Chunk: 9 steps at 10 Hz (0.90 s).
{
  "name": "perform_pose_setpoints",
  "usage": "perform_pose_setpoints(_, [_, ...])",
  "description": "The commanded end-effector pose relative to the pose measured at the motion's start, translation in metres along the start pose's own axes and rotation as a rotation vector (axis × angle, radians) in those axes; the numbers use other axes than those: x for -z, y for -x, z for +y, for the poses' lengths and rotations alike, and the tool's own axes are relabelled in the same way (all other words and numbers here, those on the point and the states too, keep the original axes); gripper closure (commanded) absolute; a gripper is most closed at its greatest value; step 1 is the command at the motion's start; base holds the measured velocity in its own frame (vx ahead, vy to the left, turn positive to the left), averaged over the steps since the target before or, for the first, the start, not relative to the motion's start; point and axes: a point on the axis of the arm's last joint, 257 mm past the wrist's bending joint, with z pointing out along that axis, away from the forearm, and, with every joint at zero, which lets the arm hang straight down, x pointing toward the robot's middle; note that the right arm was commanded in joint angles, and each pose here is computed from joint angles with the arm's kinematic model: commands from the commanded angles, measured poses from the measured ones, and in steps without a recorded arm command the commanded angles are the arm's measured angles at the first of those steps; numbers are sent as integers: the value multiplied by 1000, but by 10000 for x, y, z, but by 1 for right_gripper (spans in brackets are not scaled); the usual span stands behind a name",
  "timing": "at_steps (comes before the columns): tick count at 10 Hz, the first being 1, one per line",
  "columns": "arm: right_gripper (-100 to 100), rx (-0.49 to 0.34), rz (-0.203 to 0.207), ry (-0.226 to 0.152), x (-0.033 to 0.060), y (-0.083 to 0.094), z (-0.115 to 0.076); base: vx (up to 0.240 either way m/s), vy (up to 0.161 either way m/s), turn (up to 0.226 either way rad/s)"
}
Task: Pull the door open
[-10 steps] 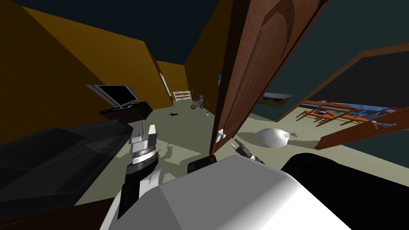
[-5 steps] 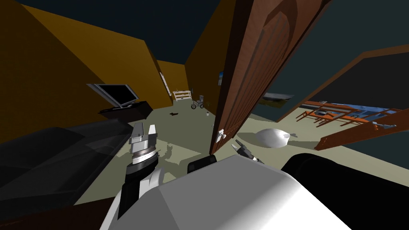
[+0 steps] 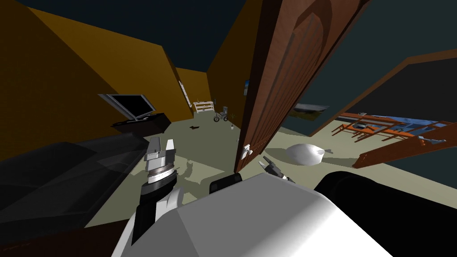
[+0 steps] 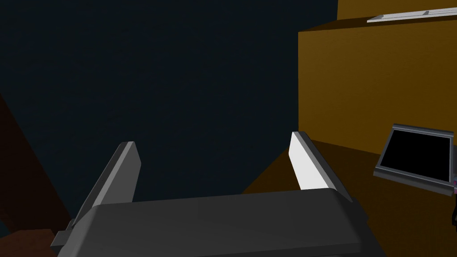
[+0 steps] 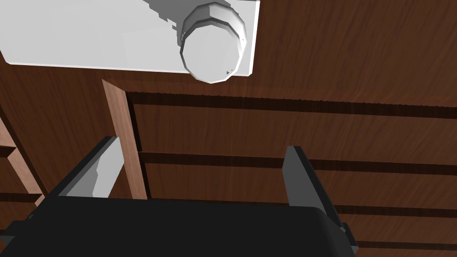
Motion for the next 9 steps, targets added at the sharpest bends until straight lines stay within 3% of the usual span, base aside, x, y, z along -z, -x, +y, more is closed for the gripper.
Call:
perform_pose_setpoints(1, [-100,-1,-13,1,63,-8,1,-19,-28,79])
perform_pose_setpoints(5, [-100,-2,-27,1,130,-15,3,-12,-15,53])
perform_pose_setpoints(9, [-100,-2,-27,1,130,-15,3,1,6,-5])
